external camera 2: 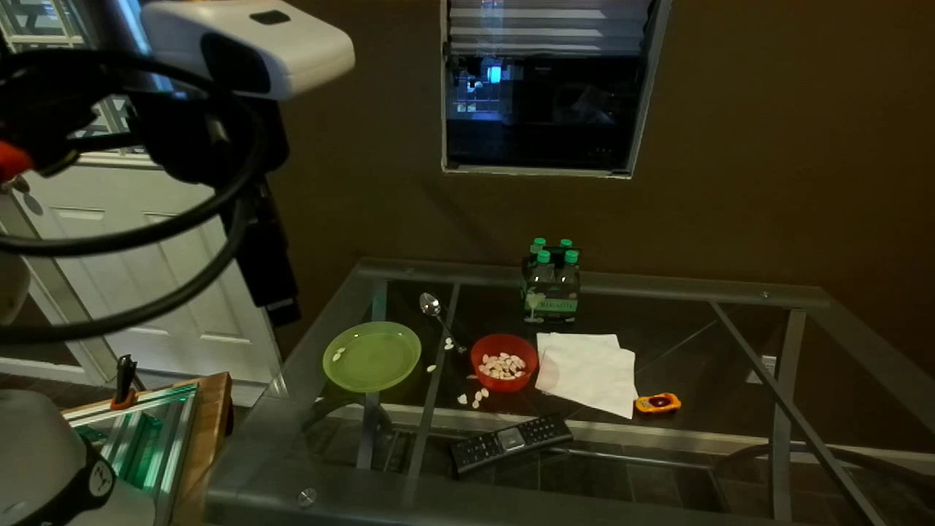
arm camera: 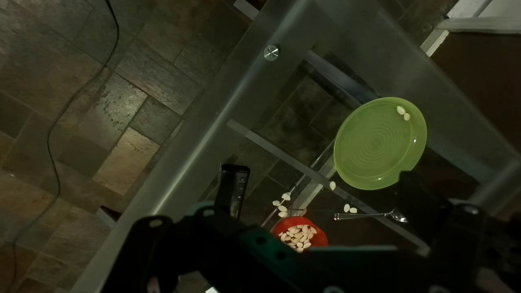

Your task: Pour the contents in the red bowl onto the yellow plate.

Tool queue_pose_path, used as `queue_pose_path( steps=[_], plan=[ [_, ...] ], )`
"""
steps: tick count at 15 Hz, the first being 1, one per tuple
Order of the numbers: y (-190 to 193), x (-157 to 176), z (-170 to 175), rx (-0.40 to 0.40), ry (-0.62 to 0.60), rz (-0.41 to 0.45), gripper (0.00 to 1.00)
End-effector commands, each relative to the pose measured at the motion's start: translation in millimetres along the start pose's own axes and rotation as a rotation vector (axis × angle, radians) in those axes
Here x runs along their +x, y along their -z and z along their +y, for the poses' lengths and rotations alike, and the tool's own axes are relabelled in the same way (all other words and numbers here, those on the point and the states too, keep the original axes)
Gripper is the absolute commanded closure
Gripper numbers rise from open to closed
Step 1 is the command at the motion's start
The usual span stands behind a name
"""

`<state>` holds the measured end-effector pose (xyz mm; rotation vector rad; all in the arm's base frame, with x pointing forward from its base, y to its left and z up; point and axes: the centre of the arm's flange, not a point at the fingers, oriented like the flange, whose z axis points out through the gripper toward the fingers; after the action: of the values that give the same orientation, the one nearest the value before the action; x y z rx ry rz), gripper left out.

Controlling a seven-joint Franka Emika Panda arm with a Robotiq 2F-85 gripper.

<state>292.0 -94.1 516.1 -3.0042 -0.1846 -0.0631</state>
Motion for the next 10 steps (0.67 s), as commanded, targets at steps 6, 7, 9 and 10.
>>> queue_pose_path(
  steps=[6, 7, 9, 10],
  plan=[
    [-5, 27, -5, -0.02, -0.055, 0.045, 0.0],
    [-8, 38, -10, -0.027, -0.083, 0.042, 0.0],
    [-21, 73, -24, -0.038, -0.095, 0.078, 0.0],
    [-31, 91, -33, -0.061, -0.098, 0.087, 0.0]
  ],
)
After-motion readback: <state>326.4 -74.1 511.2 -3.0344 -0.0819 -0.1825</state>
